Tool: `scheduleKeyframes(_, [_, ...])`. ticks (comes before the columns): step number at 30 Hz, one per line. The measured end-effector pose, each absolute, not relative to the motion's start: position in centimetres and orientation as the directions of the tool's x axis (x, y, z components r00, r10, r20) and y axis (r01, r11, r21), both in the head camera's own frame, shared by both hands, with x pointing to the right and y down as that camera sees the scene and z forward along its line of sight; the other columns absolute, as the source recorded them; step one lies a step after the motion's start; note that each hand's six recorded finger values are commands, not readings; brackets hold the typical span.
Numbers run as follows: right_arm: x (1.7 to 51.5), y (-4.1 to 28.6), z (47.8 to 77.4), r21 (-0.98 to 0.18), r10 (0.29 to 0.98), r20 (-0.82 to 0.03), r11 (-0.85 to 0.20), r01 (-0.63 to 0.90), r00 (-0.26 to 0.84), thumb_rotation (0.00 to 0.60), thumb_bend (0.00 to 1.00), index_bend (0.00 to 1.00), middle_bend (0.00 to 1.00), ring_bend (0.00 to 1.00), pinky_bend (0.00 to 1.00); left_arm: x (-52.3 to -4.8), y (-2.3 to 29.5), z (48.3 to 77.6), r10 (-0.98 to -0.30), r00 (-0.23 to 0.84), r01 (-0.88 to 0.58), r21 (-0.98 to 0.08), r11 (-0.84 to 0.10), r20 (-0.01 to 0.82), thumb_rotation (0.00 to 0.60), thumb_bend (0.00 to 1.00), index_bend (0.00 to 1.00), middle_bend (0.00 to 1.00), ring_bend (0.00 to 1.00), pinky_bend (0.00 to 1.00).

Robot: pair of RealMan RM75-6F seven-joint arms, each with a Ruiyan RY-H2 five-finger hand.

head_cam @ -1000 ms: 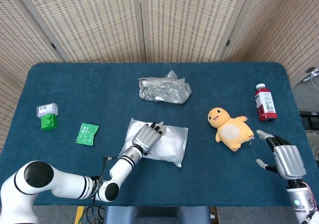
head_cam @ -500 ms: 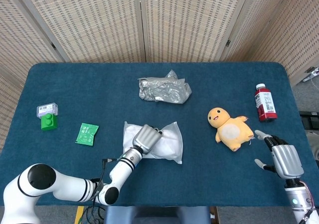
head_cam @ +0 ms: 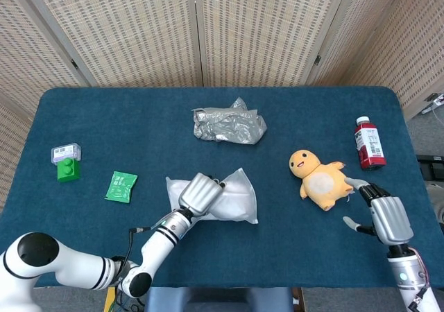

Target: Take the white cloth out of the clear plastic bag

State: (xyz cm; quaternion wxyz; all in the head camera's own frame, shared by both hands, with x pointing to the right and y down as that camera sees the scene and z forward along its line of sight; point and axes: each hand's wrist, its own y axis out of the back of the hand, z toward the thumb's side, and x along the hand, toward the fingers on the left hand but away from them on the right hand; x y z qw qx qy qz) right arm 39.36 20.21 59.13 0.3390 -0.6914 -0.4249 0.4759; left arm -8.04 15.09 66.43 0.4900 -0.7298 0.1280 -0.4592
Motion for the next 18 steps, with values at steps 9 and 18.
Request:
scheduleKeyframes(9, [35.0, 18.0, 59.2, -0.854, 0.907, -0.321, -0.402, 0.33, 0.274, 0.6, 0.0, 0.48, 0.22, 0.16, 0.29, -8.3, 14.4, 63.4, -0.668, 0.557, 0.206, -0.861, -0.465, 0.494, 0.6, 0.0, 0.37, 0.56, 0.5, 0.61])
scheduleKeyframes(18, [30.0, 16.1, 60.5, -0.829, 0.885, -0.303, -0.427, 0.36, 0.353, 0.6, 0.01, 0.5, 0.2, 0.13, 0.25, -8.2, 13.4, 61.2, -0.685, 0.563, 0.171, -0.876, -0.452, 0.463, 0.6, 0.0, 0.37, 0.56, 0.5, 0.61])
